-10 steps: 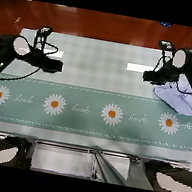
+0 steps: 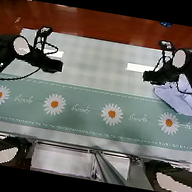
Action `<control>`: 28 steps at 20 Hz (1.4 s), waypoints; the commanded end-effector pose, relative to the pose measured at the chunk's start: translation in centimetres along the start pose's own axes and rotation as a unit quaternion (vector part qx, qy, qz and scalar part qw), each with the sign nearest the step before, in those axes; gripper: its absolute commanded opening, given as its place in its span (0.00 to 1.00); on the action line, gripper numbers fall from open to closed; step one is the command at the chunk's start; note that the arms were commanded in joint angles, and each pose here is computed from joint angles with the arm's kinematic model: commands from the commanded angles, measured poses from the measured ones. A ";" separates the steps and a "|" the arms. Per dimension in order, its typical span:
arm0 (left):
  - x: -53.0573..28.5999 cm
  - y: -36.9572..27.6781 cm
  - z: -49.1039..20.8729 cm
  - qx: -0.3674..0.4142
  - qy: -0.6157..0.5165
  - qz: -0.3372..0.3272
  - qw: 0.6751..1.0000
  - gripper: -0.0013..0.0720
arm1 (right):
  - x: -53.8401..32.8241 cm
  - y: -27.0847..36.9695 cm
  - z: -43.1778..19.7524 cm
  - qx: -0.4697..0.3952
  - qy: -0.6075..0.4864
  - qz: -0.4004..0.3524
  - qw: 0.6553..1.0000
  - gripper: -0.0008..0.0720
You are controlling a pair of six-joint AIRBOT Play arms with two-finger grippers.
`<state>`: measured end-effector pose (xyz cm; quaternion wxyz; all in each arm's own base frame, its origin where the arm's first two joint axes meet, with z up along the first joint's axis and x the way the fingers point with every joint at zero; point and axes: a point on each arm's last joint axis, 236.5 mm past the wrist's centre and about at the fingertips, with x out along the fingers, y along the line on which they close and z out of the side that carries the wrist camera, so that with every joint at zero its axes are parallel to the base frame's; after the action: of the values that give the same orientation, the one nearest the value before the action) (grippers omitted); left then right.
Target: Fold the shirts.
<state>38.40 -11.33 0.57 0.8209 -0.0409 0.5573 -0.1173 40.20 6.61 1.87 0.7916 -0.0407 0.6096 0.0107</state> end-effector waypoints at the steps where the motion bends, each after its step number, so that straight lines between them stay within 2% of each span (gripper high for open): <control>1: 0.0 0.0 0.0 0.000 0.000 0.000 1.000 0.04 | 0.0 0.0 0.0 0.000 0.000 0.000 1.000 0.04; 5: 0.0 0.0 0.0 0.000 0.000 0.000 1.000 0.04 | 0.0 0.1 0.2 0.000 -0.003 0.001 1.000 0.04; 9: 0.0 0.0 1.5 0.000 -0.032 0.000 0.999 0.04 | -0.5 0.8 4.9 0.008 -0.103 0.018 0.994 0.04; 10: 0.1 0.0 1.8 0.000 -0.037 0.000 0.999 0.04 | -1.1 0.6 6.7 0.004 -0.142 0.015 0.990 0.14; 11: 0.3 0.3 1.9 0.002 -0.039 0.005 0.999 0.11 | -2.1 -0.5 8.5 -0.009 -0.178 -0.012 0.984 0.51; 12: 0.5 1.1 1.7 0.013 -0.033 0.022 0.999 0.41 | -3.3 -2.2 9.9 -0.013 -0.205 -0.050 0.977 0.58; 13: 0.5 2.3 1.1 0.028 -0.018 0.047 0.998 0.70 | -5.0 -4.9 10.8 -0.008 -0.221 -0.103 0.970 0.58; 15: -0.1 5.8 -1.2 0.043 0.034 0.110 0.992 0.71 | -6.9 -10.6 10.3 0.018 -0.209 -0.187 0.960 0.58; 17: -1.1 7.7 -3.0 0.017 0.067 0.127 0.990 0.71 | -5.7 -15.7 7.3 0.079 -0.154 -0.205 0.963 0.57; 19: -1.8 7.3 -3.5 -0.006 0.050 0.101 0.994 0.71 | -2.3 -19.2 2.8 0.151 -0.089 -0.183 0.968 0.57; 22: -2.3 2.0 -6.5 0.023 0.042 -0.002 0.999 0.71 | 2.8 -20.8 -3.8 0.201 0.000 -0.133 0.971 0.57; 28: -1.2 0.0 -8.2 0.021 0.024 -0.031 0.999 0.71 | 9.6 -20.2 -7.6 0.198 0.071 -0.070 0.975 0.57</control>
<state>30.82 -9.19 -1.18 0.8016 -0.0199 0.5815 -0.1377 37.88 -14.66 -4.98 0.7601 0.0476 0.6201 -0.1882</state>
